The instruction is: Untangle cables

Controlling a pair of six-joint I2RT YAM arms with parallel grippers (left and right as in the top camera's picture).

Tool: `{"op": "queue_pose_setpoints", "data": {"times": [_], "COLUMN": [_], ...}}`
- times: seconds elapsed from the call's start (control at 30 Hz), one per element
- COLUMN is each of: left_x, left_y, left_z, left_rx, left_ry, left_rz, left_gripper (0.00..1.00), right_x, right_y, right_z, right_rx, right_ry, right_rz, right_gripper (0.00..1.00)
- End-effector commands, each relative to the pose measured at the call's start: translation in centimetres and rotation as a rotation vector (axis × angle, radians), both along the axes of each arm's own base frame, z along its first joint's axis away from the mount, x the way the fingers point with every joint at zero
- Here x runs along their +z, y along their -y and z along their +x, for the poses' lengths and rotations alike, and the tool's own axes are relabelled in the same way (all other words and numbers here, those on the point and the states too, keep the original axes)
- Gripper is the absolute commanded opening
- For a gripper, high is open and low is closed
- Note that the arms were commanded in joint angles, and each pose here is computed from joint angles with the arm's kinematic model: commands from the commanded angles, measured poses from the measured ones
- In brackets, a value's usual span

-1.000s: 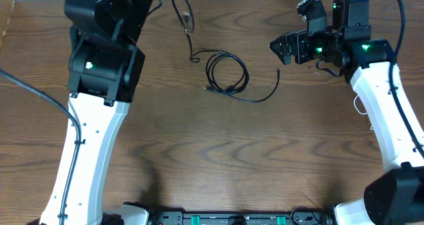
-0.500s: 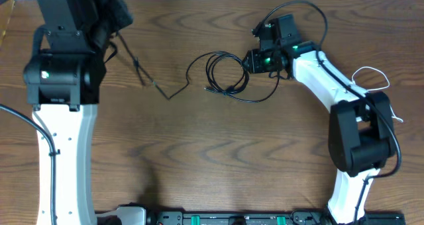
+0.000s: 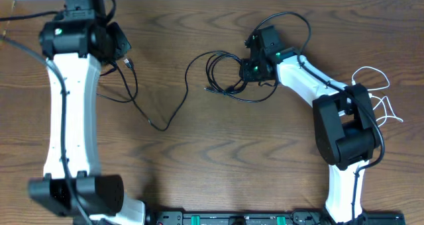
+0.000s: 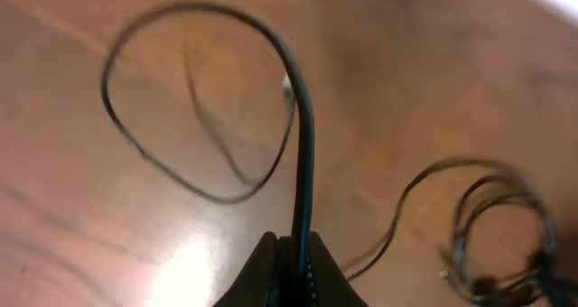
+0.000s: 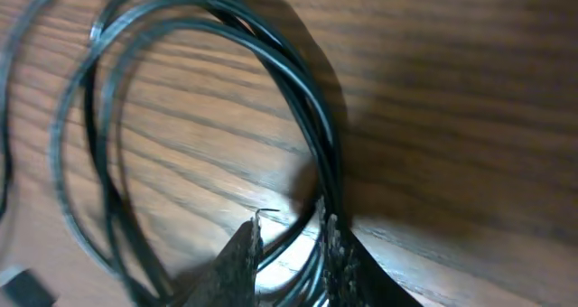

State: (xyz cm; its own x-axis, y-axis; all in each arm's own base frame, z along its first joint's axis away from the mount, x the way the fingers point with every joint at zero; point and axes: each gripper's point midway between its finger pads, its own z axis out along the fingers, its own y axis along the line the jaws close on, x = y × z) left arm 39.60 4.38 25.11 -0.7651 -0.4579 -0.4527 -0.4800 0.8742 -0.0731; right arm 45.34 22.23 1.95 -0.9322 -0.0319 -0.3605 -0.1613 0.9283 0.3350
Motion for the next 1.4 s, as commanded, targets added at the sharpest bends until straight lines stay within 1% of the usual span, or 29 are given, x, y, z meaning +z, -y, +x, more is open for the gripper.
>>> {"op": "queue_pose_setpoints", "data": {"times": [0.0, 0.13, 0.3, 0.37, 0.4, 0.43, 0.47, 0.53, 0.6, 0.73, 0.8, 0.83, 0.87, 0.93, 1.07, 1.1, 1.13, 1.17, 1.23, 1.27, 1.33, 1.37], "left_x": [-2.5, -3.8, -4.1, -4.1, -4.1, -4.1, -4.2, -4.2, -4.1, -3.3, -1.8, -1.3, -0.3, 1.4, 3.3, 3.8, 4.3, 4.6, 4.6, 4.0, 1.5, 0.1], "left_y": [-0.3, -0.3, -0.3, -0.3, -0.2, -0.1, 0.0, 0.0, 0.2, 3.4, 6.6, 7.3, 8.9, 11.0, 13.4, 14.0, 14.5, 14.8, 14.1, 13.2, 9.4, 6.8], "left_z": [0.2, 0.5, 0.5, 0.5, 0.5, 0.5, 0.5, 0.5, 0.5, 1.6, 2.4, 2.5, 2.7, 2.6, 2.3, 2.2, 2.0, 2.0, 2.4, 2.7, 3.1, 2.9], "left_rx": [0.013, 0.013, 0.013, 0.011, 0.008, 0.006, 0.005, 0.005, -0.008, -0.204, -0.363, -0.4, -0.474, -0.574, -0.663, -0.69, -0.724, -0.745, -0.732, -0.691, -0.489, -0.358], "left_ry": [-0.086, -0.124, -0.128, -0.13, -0.132, -0.132, -0.132, -0.132, -0.129, -0.071, 0.015, 0.036, 0.083, 0.148, 0.209, 0.222, 0.24, 0.254, 0.266, 0.25, 0.157, 0.097], "left_rz": [0.005, 0.003, 0.003, 0.001, -0.001, -0.005, -0.008, -0.008, -0.018, -0.134, -0.255, -0.285, -0.349, -0.443, -0.579, -0.613, -0.639, -0.653, -0.636, -0.59, -0.434, -0.325], "left_gripper": [0.07, 0.07, 0.08, 0.09, 0.24, 0.34, 0.42, 0.46, 0.46, 0.46, 0.47, 0.47, 0.51, 0.55, 0.63, 0.71, 0.75, 0.77, 0.85, 0.92, 0.93, 0.93], "right_x": [-0.8, -1.7, -2.2, -2.2, -2.2, -2.3, -2.3, -2.0, -1.4, 2.6, 6.4, 7.4, 9.1, 12.2, 15.9, 16.8, 17.4, 17.7, 18.8, 19.0, 19.0, 18.9], "right_y": [0.9, 0.7, 0.2, 0.1, 0.1, 0.2, 0.2, 0.4, 0.7, 1.2, 1.7, 1.9, 2.3, 2.8, 3.1, 3.2, 3.3, 3.4, 3.5, 3.6, 3.6, 3.5], "right_z": [0.5, 0.3, 0.3, 0.3, 0.3, 0.3, 0.3, 0.5, 0.8, 1.6, 1.9, 1.9, 1.9, 1.4, 0.5, 0.2, 0.0, -0.1, -0.5, -0.6, -0.7, -0.9], "right_rx": [-0.043, -0.04, -0.03, -0.029, -0.03, -0.029, -0.031, -0.036, -0.022, 0.05, 0.071, 0.074, 0.075, 0.082, 0.091, 0.09, 0.09, 0.09, 0.093, 0.091, 0.091, 0.096], "right_ry": [0.015, 0.015, 0.02, 0.021, 0.02, 0.018, 0.017, 0.022, 0.041, 0.127, 0.189, 0.205, 0.231, 0.276, 0.334, 0.346, 0.353, 0.358, 0.372, 0.372, 0.366, 0.357], "right_rz": [-0.075, -0.104, -0.105, -0.104, -0.105, -0.106, -0.107, -0.104, -0.106, -0.074, -0.041, -0.034, -0.023, -0.004, 0.007, 0.011, 0.016, 0.019, 0.035, 0.036, 0.035, 0.041], "right_gripper": [0.2, 0.2, 0.2, 0.17, 0.13, 0.08, 0.02, 0.01, 0.01, 0.01, 0.01, 0.01, 0.01, 0.01, 0.01, 0.01, 0.01, 0.01, 0.01, 0.01, 0.01, 0.01]}}
